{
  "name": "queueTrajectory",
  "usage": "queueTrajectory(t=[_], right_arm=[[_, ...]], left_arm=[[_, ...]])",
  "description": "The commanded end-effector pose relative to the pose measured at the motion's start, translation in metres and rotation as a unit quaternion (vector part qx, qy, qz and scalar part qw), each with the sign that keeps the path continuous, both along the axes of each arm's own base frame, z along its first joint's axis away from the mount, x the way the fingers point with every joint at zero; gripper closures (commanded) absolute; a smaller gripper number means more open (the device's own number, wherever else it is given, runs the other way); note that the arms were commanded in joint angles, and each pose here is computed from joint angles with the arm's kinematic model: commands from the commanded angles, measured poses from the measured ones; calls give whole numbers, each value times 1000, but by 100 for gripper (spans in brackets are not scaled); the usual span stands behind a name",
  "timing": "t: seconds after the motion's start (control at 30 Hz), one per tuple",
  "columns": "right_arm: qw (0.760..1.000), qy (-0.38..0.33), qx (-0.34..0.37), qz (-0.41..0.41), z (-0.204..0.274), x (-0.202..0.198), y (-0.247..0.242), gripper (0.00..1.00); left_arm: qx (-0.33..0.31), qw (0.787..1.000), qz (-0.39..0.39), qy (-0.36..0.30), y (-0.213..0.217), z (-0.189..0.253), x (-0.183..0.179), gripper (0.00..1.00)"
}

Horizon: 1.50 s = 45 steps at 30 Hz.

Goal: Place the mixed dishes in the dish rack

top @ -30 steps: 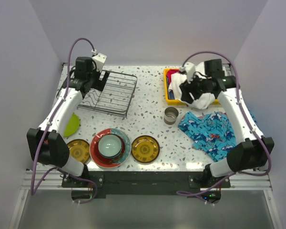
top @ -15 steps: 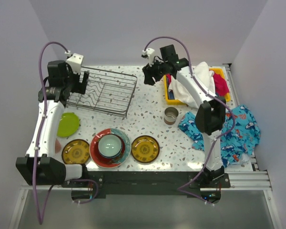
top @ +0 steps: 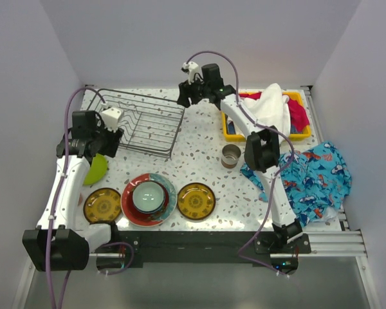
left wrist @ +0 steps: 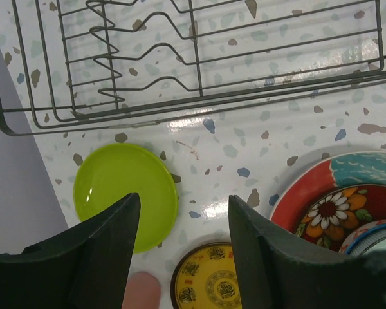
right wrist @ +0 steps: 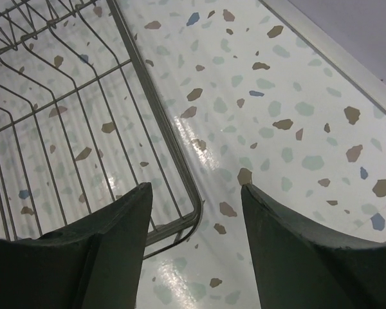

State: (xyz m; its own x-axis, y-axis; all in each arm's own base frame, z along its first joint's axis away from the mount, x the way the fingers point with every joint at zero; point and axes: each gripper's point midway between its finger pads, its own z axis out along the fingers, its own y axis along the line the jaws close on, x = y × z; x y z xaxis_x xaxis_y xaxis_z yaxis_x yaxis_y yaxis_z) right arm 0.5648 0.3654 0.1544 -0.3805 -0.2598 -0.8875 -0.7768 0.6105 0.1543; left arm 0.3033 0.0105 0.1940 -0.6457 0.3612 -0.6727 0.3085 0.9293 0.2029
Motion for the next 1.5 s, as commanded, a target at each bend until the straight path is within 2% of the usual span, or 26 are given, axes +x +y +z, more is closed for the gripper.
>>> queueTrajectory(t=[0.0,0.1,0.2,0.3,0.33,0.4,0.43,0.5,0.53,0.6,0.63,0.67,0.7,0.83,1.07,1.3,1.43,1.47], right_arm=[[999,-39,23,8,25,0,26,38],[999,-34,11,1,10,2,27,38],[999,-36,2,-7,5,5,24,46],[999,-49,-20,-10,5,6,16,58],[998,-53,-26,-14,5,7,14,65],[998,-54,-42,-17,4,4,8,70],[997,-53,-48,-19,3,4,5,74],[996,-48,-64,-24,1,0,-1,79],[996,-47,-70,-28,1,0,-3,85],[995,-46,-85,-38,0,-3,-12,94],[994,-47,-89,-40,2,-4,-14,96],[993,-41,-99,-48,-3,-5,-20,98],[993,-45,-101,-52,4,-7,-23,98],[991,-36,-116,-62,7,-18,-36,99],[986,-6,-151,-65,3,-49,-61,100],[983,21,-170,-60,9,-92,-85,100],[981,37,-187,-47,6,-119,-98,95],[980,39,-189,-46,5,-123,-101,86]], left_arm=[[-4,1000,-13,23,-5,-1,-17,38],[-2,999,-4,32,-2,-6,-21,34],[-1,999,-2,43,-2,-13,-26,32],[6,998,-3,58,0,-21,-33,32],[13,998,-2,56,2,-21,-33,34],[40,998,15,56,14,-24,-34,38],[53,997,-1,54,15,-24,-35,47],[62,996,-14,57,16,-29,-36,57],[66,996,-22,56,16,-30,-35,70],[70,996,-32,50,15,-31,-30,81],[70,995,-33,58,16,-39,-30,91],[69,995,-34,60,15,-42,-28,96],[69,995,-34,60,15,-44,-24,100],[53,995,-45,78,10,-69,-6,100],[32,999,-23,20,8,-81,49,100],[-26,999,-19,24,-9,-93,100,100],[-34,999,-30,1,-23,-84,122,100],[-33,999,-31,3,-22,-87,126,100]])
